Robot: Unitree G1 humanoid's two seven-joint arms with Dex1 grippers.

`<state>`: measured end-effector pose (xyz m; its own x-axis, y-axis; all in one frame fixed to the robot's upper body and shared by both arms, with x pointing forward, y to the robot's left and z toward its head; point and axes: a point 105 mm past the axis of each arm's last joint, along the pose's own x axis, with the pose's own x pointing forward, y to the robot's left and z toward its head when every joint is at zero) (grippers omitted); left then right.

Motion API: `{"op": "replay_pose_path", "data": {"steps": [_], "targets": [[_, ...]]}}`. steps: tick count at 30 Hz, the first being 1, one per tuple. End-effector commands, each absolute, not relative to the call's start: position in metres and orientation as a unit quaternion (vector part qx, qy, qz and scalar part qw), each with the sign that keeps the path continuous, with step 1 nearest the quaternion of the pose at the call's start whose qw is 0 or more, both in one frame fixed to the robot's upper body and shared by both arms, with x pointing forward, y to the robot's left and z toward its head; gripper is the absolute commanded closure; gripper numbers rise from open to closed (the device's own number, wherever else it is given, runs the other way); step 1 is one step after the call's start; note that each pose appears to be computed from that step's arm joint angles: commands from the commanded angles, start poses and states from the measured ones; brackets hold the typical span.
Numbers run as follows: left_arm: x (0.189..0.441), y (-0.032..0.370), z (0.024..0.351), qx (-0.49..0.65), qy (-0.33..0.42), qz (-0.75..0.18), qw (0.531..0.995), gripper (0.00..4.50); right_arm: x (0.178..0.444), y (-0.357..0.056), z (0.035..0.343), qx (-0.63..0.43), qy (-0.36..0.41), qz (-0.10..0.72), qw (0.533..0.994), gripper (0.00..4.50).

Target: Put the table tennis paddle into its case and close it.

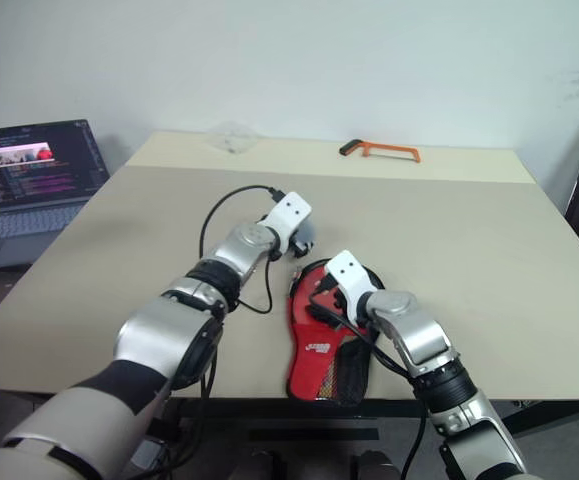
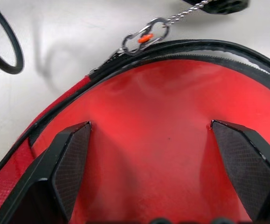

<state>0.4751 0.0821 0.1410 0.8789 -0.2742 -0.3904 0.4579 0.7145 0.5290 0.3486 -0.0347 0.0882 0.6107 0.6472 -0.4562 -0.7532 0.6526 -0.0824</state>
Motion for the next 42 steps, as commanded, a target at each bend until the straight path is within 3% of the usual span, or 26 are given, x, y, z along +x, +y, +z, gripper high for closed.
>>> {"op": "replay_pose_path", "data": {"steps": [1,12,21,32,42], "targets": [[0.483,0.062,0.185,0.355,0.065,-0.180,0.915,0.00,0.324,-0.031,0.040,-0.144,0.289,0.417,0.850,0.06],[0.483,0.038,0.203,0.415,-0.001,-0.133,0.900,0.00,0.316,-0.023,0.040,-0.148,0.288,0.432,0.842,0.06],[0.486,0.060,0.197,0.440,0.013,-0.087,0.894,0.00,0.314,-0.024,0.039,-0.149,0.289,0.433,0.841,0.06],[0.486,0.056,0.227,0.429,-0.071,-0.014,0.900,0.00,0.314,-0.023,0.041,-0.150,0.290,0.433,0.840,0.06],[0.472,0.004,0.243,0.473,-0.157,-0.050,0.866,0.00,0.311,-0.021,0.043,-0.154,0.292,0.437,0.837,0.06]]}}
